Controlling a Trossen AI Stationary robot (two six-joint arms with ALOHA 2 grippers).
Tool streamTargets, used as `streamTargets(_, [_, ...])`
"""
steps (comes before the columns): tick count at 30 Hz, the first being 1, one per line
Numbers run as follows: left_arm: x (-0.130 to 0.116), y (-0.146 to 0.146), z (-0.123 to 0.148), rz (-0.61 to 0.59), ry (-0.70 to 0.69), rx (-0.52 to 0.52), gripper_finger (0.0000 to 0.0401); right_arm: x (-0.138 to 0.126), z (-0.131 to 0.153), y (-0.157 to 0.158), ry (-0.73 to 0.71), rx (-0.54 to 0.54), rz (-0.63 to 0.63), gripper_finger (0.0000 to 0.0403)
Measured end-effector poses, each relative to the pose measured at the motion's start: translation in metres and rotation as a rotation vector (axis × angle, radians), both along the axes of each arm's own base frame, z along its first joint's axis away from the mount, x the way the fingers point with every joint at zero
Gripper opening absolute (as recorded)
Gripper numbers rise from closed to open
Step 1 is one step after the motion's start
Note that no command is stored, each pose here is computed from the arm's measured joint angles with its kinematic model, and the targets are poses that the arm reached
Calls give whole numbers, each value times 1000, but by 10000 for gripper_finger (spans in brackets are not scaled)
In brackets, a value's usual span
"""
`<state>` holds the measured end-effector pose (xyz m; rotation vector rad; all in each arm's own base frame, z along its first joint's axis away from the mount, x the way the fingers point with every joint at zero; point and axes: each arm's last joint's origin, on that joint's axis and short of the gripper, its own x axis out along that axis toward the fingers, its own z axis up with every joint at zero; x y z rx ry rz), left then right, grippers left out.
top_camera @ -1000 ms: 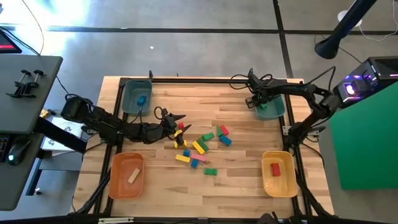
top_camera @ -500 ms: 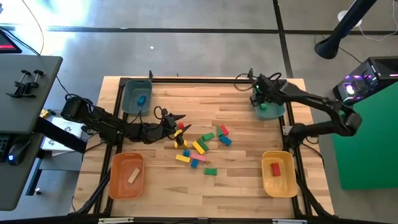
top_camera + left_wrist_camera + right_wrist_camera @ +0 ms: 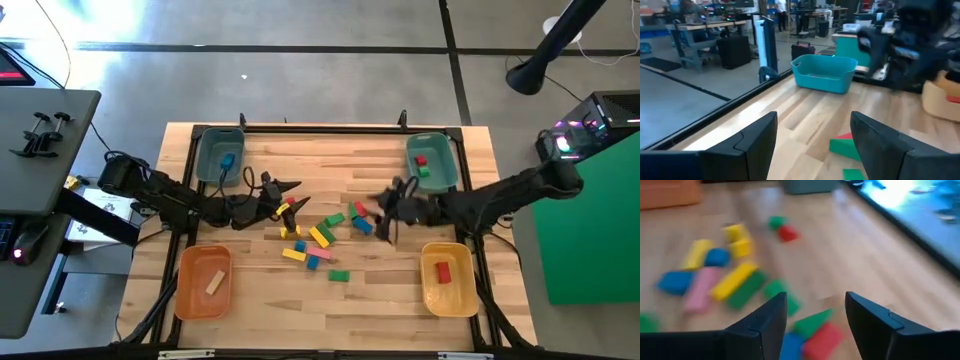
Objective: Sort blocks by size
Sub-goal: Put the blue arch block into the yellow bin
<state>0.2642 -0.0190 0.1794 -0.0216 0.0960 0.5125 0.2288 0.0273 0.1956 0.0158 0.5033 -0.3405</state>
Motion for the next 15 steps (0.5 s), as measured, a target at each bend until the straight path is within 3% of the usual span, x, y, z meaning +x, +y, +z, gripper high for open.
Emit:
streamTargets(4, [0, 1, 0, -5, 1, 1, 236, -5, -17, 18, 1, 133, 88, 195])
streamTargets(7, [0, 4, 0, 7, 1, 1, 236, -5, -28, 22, 19, 196, 62, 198])
streamTargets(15, [1, 12, 0, 32, -3, -9, 236, 4, -56, 18, 142, 158, -8, 273])
